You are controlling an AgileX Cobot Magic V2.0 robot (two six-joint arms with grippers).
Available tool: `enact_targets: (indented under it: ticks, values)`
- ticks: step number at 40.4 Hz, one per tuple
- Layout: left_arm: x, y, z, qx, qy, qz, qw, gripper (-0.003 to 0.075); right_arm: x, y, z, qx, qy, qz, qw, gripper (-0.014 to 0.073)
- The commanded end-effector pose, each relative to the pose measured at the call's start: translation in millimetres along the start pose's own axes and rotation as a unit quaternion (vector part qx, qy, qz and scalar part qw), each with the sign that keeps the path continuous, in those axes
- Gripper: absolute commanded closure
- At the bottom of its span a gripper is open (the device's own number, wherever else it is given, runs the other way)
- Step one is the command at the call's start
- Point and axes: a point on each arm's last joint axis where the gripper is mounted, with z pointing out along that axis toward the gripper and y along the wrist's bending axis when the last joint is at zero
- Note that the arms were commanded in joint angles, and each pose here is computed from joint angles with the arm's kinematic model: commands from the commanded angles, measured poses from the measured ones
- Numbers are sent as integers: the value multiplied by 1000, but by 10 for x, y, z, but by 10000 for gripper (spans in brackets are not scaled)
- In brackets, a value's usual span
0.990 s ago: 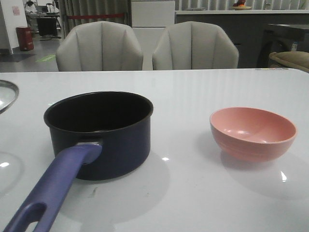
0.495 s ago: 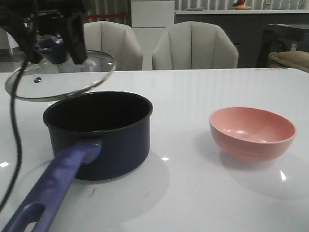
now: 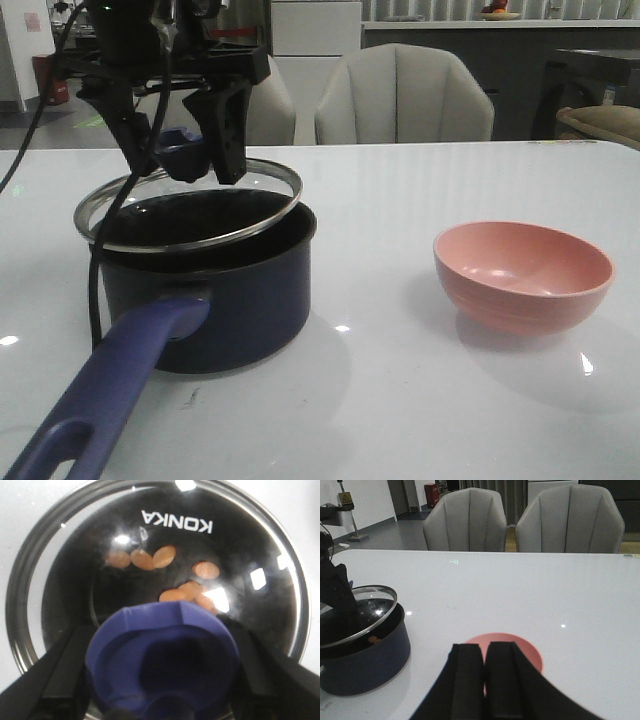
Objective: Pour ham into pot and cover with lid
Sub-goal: 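Move the glass lid over the saucepan and lower it with left gripper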
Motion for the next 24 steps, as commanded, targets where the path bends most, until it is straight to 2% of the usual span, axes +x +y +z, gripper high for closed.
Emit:
enact_targets:
  ticks: [1, 18, 24]
  values:
    - [-45, -59, -292, 12, -51, 11, 999, 391, -125, -14, -4, 13, -33, -2, 999, 433]
    - [-62, -61, -236, 11, -49, 14, 999, 391, -125, -14, -4, 13, -33, -2, 999, 433]
    - [-60, -129, -218, 14, -51, 28, 998, 391, -125, -14, -4, 13, -33, -2, 999, 433]
